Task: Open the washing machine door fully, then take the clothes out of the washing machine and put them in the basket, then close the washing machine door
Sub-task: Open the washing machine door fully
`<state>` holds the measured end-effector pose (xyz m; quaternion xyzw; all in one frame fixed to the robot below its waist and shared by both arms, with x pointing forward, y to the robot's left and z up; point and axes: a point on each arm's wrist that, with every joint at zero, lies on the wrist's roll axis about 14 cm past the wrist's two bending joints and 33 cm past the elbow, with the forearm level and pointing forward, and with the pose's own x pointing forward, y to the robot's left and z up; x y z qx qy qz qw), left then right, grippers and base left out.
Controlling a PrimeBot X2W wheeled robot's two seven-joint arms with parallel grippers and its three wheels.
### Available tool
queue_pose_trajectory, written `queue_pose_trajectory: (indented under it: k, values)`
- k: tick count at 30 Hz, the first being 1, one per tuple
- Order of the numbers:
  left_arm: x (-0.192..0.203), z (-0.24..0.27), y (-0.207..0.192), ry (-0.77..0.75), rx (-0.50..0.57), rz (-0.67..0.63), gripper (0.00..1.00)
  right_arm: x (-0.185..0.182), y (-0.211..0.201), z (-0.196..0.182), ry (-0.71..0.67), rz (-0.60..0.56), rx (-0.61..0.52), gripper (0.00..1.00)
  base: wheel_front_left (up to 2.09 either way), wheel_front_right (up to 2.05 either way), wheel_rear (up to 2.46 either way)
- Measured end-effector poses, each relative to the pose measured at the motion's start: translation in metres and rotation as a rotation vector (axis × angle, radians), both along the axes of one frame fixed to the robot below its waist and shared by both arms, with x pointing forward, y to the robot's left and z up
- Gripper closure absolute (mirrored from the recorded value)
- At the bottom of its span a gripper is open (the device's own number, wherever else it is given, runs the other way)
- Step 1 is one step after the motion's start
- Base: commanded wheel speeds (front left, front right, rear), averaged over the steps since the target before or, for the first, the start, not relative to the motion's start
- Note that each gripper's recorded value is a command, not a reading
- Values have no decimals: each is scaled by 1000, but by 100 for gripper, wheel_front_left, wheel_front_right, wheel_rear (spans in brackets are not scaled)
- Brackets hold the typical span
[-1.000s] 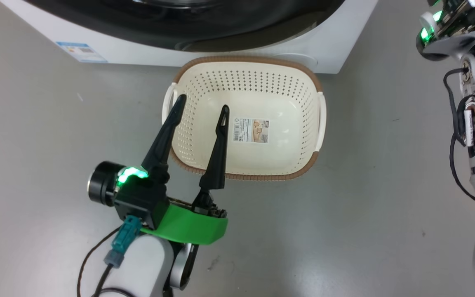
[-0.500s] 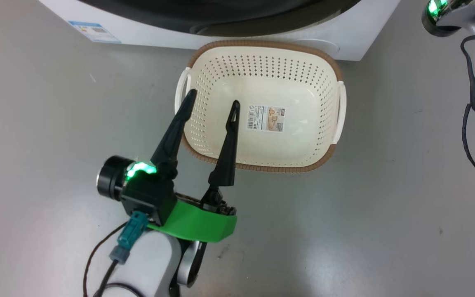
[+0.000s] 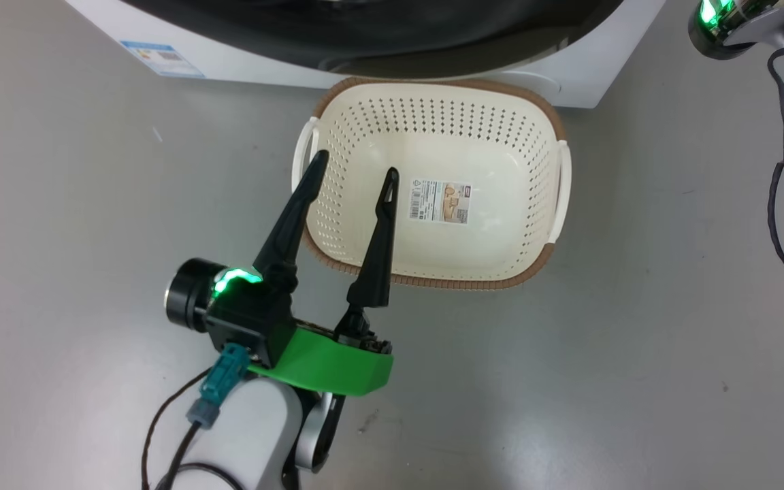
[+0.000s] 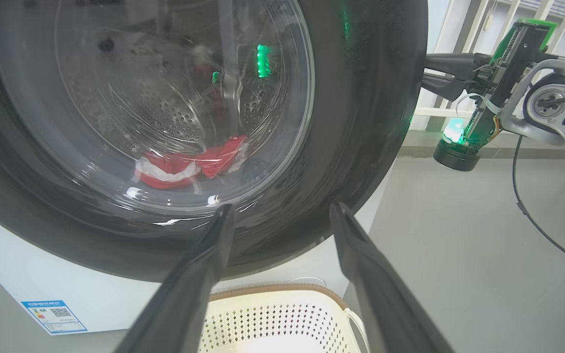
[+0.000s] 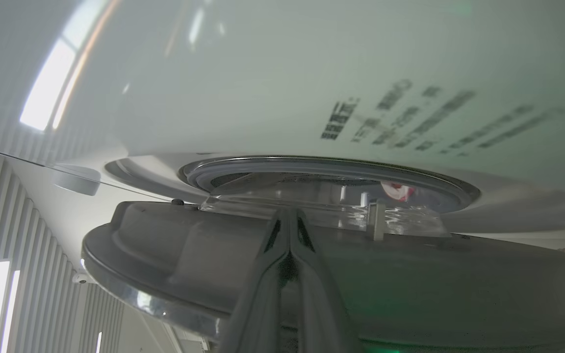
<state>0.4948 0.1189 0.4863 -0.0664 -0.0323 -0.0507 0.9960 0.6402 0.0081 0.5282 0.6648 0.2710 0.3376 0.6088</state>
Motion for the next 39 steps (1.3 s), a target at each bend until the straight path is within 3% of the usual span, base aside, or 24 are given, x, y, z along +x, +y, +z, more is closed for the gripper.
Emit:
queue_pose_trajectory:
  k: [39]
  values:
    - [-37, 27, 21, -23, 1, 68, 0, -114, 24, 8, -7, 134, -86, 100, 0, 0, 0]
